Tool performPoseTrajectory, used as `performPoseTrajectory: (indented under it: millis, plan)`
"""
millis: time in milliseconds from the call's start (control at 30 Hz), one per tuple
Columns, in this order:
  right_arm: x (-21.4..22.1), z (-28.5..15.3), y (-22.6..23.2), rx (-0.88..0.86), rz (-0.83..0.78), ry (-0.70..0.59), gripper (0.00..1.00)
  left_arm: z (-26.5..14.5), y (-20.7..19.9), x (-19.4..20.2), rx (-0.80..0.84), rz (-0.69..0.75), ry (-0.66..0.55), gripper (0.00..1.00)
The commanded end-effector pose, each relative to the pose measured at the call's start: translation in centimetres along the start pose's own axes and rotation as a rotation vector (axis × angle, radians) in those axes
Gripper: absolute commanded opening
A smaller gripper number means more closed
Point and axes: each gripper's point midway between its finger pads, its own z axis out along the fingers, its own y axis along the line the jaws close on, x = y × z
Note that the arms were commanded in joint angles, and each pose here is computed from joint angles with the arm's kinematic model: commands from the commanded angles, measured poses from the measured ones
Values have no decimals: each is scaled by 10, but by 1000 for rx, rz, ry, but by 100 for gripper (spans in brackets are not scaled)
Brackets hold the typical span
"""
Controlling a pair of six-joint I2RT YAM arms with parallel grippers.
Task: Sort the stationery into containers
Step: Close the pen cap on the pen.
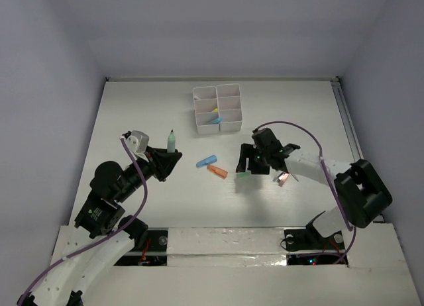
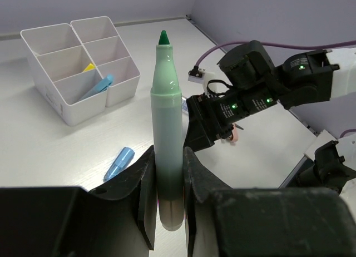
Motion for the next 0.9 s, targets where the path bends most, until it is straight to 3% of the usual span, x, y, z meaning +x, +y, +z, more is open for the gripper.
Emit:
performPoseTrajectory:
  millis: [0, 133, 233, 300, 400, 633, 867]
  plan:
    - [-16, -23, 24, -50, -96, -84, 74, 3, -1, -11, 8, 21, -40, 0]
    - [0, -28, 26, 7, -231, -60, 70, 4, 1, -11, 2, 21, -38, 0]
    - [18, -23, 30, 17, -419, 9, 59, 5, 1, -11, -1, 20, -38, 0]
    - [24, -19, 27, 36, -551, 57, 58, 5, 1, -12, 1, 22, -39, 0]
    - [22, -13, 22, 57, -680, 77, 61, 5, 1, -12, 3, 23, -41, 0]
    - [-9, -22, 35, 60, -865, 4, 81, 7, -1, -10, 21, 23, -27, 0]
    - [5, -6, 29, 21, -935, 100, 77, 7, 0, -10, 16, 20, -31, 0]
